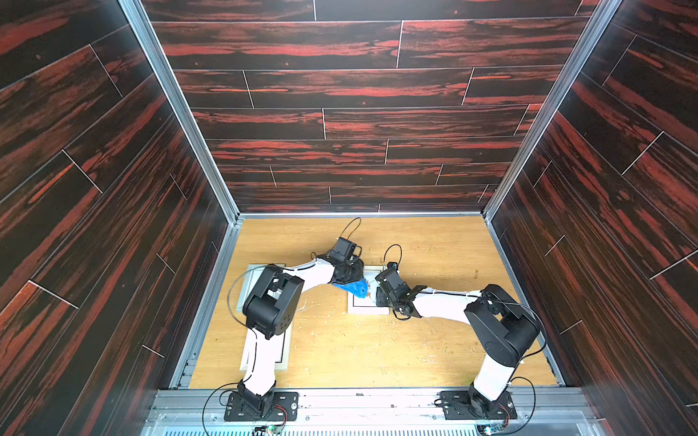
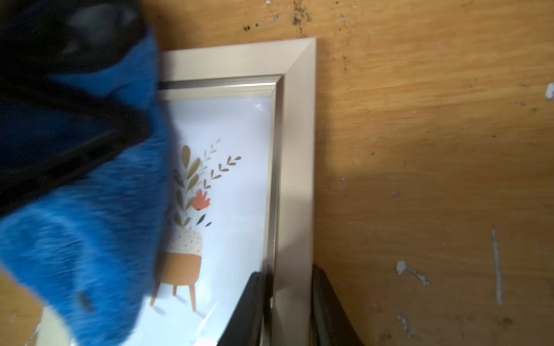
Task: Wipe the picture frame with a cloth
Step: Wipe the dirt from the picture frame.
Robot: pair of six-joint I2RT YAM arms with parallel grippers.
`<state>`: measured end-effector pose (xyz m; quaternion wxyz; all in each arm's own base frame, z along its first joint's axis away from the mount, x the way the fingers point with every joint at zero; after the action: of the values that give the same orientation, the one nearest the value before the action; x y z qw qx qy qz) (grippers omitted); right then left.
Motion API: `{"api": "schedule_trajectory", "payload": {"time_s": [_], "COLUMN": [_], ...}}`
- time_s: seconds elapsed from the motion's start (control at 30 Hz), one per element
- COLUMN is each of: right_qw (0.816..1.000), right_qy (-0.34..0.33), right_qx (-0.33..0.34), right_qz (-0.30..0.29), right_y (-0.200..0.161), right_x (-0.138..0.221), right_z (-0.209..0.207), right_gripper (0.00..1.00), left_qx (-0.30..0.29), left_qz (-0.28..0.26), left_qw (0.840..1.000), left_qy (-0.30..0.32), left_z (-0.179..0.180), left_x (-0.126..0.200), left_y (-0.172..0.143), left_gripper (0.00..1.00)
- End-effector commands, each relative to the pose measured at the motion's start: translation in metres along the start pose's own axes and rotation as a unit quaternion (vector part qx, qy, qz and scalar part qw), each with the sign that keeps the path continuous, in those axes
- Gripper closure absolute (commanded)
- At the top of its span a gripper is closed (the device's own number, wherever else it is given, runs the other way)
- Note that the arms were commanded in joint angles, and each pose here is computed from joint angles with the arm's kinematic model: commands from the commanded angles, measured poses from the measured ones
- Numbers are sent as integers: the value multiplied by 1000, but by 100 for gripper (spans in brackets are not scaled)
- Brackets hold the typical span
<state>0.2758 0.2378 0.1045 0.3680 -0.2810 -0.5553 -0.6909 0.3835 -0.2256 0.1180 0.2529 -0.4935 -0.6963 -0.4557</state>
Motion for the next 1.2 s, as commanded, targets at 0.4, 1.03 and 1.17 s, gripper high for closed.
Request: {"api": "schedule_trajectory", "payload": {"time_s": [0.4,1.03,1.17], "right_qw": [999,998,998], "right_qy": [-37,-44,-46], "right_qx": [22,21,20], "right_qz": [32,28,26], "right_y": [-12,-11,-11], "right_x": [-2,-2,-2], "right_z": [-11,-12,-12], "right_gripper": [100,100,100], "left_qx": [0,21,13], "left_qz": [55,62,61], "left_qw": [998,997,998], "left_qy": [38,32,17], "left_z": [8,6,-8], "left_x": [21,29,38], "left_y": [-30,-47,-56], "left_gripper": [97,97,97]}}
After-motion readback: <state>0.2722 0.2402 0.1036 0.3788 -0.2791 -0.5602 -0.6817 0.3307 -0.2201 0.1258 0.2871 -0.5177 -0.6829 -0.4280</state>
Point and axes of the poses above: each gripper's point midway between its finger pads, its own x axis back along the fingers, its own z axis along the line the jaws close on, y = z × x, the point moved 10 cm from there along x, back along the fingers, and after that the axes turned 5 degrees about -x, right-handed, at the moved point
